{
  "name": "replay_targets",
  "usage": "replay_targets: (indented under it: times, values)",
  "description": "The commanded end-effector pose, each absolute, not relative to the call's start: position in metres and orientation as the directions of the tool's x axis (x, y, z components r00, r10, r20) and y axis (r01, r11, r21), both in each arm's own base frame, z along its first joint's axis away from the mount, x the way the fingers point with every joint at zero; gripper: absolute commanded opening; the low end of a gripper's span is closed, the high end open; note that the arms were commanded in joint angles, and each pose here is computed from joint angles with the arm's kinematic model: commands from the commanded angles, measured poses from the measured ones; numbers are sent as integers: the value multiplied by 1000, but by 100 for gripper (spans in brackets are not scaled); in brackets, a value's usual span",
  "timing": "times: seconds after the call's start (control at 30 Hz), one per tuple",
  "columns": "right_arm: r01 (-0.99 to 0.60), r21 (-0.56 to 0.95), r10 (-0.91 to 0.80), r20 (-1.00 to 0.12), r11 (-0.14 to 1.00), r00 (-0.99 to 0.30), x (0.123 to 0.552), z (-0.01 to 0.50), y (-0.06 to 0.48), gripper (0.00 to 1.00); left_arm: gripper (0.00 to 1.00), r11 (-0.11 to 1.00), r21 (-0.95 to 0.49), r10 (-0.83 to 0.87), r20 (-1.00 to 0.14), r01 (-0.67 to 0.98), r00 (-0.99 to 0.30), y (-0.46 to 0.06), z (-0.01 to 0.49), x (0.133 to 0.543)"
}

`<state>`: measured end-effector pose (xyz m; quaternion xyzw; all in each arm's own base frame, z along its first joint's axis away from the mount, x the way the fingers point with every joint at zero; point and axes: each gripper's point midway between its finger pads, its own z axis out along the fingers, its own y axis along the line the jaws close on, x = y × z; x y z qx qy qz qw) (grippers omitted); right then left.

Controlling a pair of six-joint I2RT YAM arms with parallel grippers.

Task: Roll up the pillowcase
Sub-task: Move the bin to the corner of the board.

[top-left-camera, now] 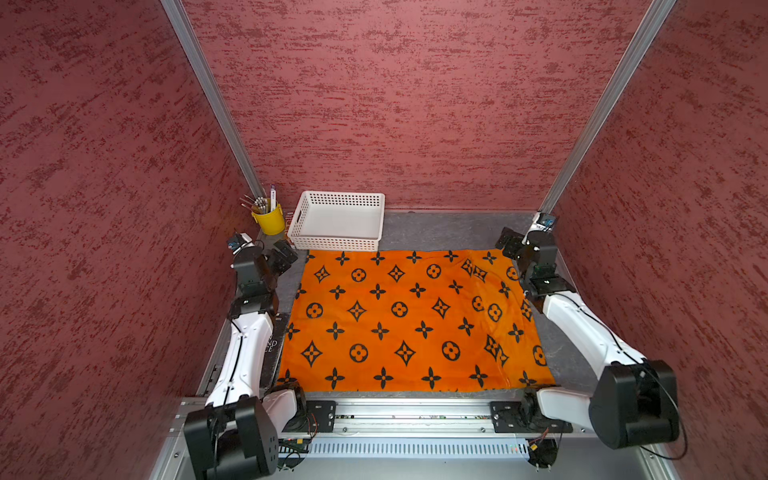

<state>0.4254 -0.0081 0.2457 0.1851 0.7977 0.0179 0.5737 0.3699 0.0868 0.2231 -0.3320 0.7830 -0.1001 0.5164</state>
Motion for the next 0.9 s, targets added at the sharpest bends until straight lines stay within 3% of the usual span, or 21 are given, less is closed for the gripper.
replay_targets:
  times: [0.0,0.2,0.33,0.4,0.7,0.87]
  values:
    - [287,258,369,-808,922,-459,419,207,5,99,100,688,-495,-721,-551,-531,-421,81,182,369]
    - [303,281,408,-719,911,-562,439,185,17,99,100,665,-538,-744,-417,-517,-523,73,140,401]
    - [311,270,410,-660,911,-630,447,170,23,99,71,659,-572,-728,-321,-488,-606,60,114,425]
    - [318,266,413,-651,910,-636,449,167,23,99,64,662,-572,-715,-288,-484,-637,55,101,434]
    - [324,233,395,-638,917,-661,447,160,21,99,52,741,-504,-634,-305,-444,-711,58,64,474]
    - [331,212,387,-633,920,-670,447,159,18,99,52,761,-459,-620,-306,-459,-722,66,48,492]
